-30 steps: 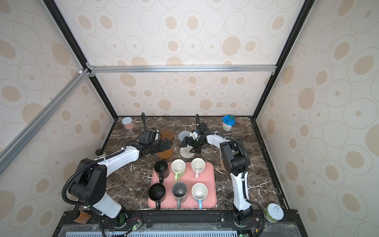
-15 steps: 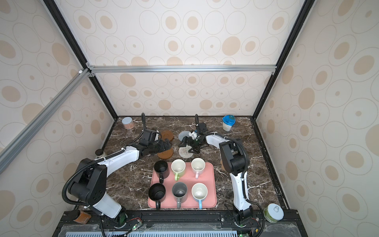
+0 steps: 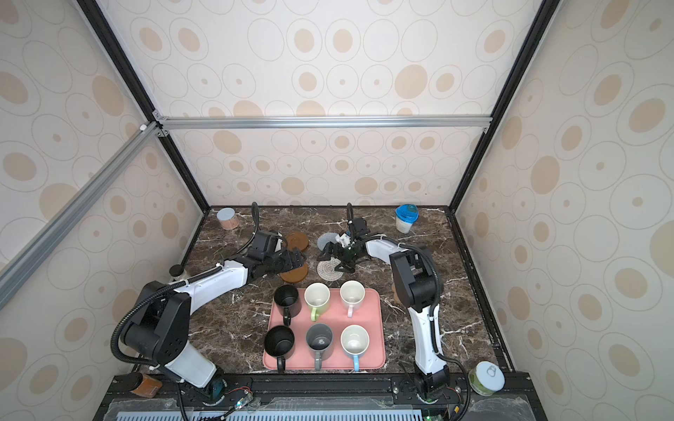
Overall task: Place cups on coasters
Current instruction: Move the coaster to the center of the table.
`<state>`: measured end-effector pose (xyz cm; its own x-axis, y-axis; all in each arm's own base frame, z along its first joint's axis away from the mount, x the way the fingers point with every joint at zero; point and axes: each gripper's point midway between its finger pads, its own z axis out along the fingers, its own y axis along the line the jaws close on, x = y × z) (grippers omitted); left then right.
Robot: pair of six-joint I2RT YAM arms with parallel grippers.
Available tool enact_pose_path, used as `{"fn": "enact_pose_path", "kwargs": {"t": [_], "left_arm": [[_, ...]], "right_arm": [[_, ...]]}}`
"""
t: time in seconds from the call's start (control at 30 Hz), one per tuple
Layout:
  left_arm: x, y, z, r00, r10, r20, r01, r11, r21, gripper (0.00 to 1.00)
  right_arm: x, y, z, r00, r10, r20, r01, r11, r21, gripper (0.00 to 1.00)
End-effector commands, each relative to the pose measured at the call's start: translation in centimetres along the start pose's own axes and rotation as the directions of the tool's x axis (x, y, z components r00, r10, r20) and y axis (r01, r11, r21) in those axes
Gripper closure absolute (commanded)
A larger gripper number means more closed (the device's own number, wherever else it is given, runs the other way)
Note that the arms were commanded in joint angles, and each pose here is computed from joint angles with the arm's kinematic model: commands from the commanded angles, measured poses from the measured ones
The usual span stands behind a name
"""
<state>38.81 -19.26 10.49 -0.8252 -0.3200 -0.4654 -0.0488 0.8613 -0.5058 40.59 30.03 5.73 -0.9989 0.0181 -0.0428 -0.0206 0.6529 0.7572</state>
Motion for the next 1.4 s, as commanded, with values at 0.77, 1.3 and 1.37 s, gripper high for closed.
{"fn": "enact_pose_path", "kwargs": {"t": [0.77, 1.3, 1.37], "left_arm": [[-0.8, -0.5, -0.5, 1.000, -0.013, 0.019, 0.013, 1.000, 0.021, 0.00], [-0.9, -1.0, 0.3, 1.000, 0.009, -0.010, -0.008, 1.000, 0.030, 0.00], [-0.7, -1.0, 0.6, 1.000, 0.018, -0.025, -0.018, 0.999, 0.026, 0.00]], "right_arm": [[1.4, 0.9, -1.2, 1.000, 0.007, -0.023, -0.004, 0.995, 0.100, 0.00], [0.0, 6.4, -7.4, 0.985, -0.157, 0.076, 0.148, 0.983, 0.113, 0.00], [0.1, 5.7, -8.2, 0.983, -0.163, 0.079, 0.150, 0.977, 0.151, 0.00]]}}
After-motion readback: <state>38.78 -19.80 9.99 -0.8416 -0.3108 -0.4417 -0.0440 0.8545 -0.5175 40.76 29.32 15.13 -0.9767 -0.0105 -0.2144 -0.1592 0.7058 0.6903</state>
